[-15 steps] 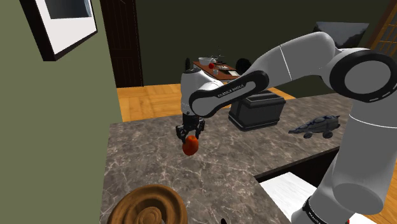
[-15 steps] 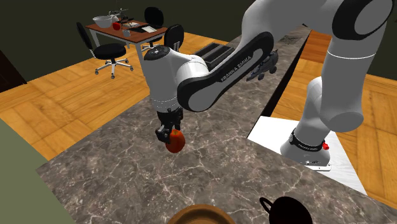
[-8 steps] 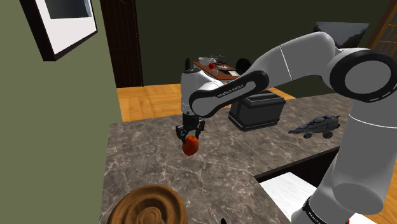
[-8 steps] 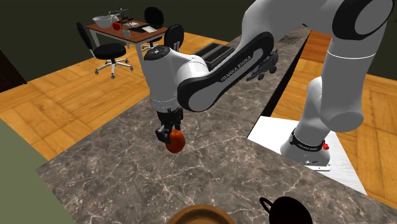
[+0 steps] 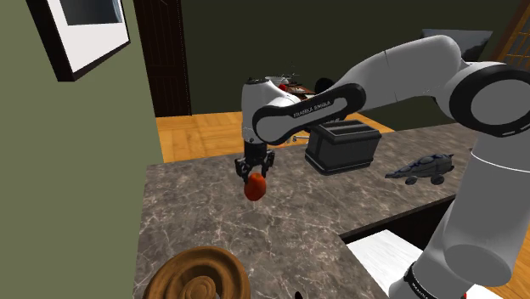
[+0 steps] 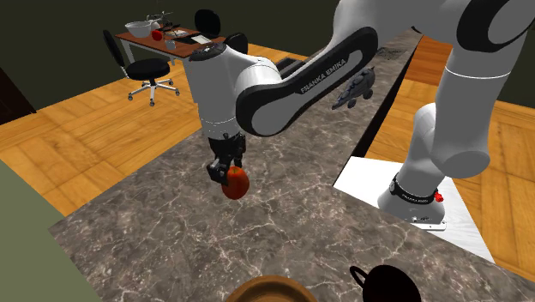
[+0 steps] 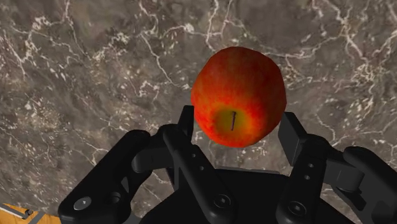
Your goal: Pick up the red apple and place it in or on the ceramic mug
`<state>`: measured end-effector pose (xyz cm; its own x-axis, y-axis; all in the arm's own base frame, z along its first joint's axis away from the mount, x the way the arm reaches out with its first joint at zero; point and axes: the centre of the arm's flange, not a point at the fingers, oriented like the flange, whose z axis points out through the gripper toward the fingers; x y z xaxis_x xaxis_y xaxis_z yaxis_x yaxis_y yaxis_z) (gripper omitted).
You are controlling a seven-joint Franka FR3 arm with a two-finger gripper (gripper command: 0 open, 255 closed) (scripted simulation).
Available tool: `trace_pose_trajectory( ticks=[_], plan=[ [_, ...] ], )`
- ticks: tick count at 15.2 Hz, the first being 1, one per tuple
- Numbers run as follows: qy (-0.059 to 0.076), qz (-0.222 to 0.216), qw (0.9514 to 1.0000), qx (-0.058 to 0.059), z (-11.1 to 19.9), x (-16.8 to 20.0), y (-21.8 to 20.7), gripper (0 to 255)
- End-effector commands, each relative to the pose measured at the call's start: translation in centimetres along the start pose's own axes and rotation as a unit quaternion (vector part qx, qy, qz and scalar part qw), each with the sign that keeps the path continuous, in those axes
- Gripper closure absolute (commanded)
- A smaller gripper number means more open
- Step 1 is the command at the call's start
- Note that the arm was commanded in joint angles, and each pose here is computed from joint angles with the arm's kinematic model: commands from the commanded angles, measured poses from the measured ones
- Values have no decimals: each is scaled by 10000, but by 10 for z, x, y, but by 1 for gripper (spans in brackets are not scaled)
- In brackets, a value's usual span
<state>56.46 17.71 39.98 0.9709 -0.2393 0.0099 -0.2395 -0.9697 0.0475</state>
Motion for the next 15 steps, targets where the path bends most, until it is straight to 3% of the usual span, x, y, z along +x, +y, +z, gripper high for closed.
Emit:
trace_pose_trajectory(
  ticks=[1,15],
  plan=[
    [-2,-1,10000,-1,-10,-1,0,255],
    [-2,-1,10000,-1,-84,0,4,255]
  ],
)
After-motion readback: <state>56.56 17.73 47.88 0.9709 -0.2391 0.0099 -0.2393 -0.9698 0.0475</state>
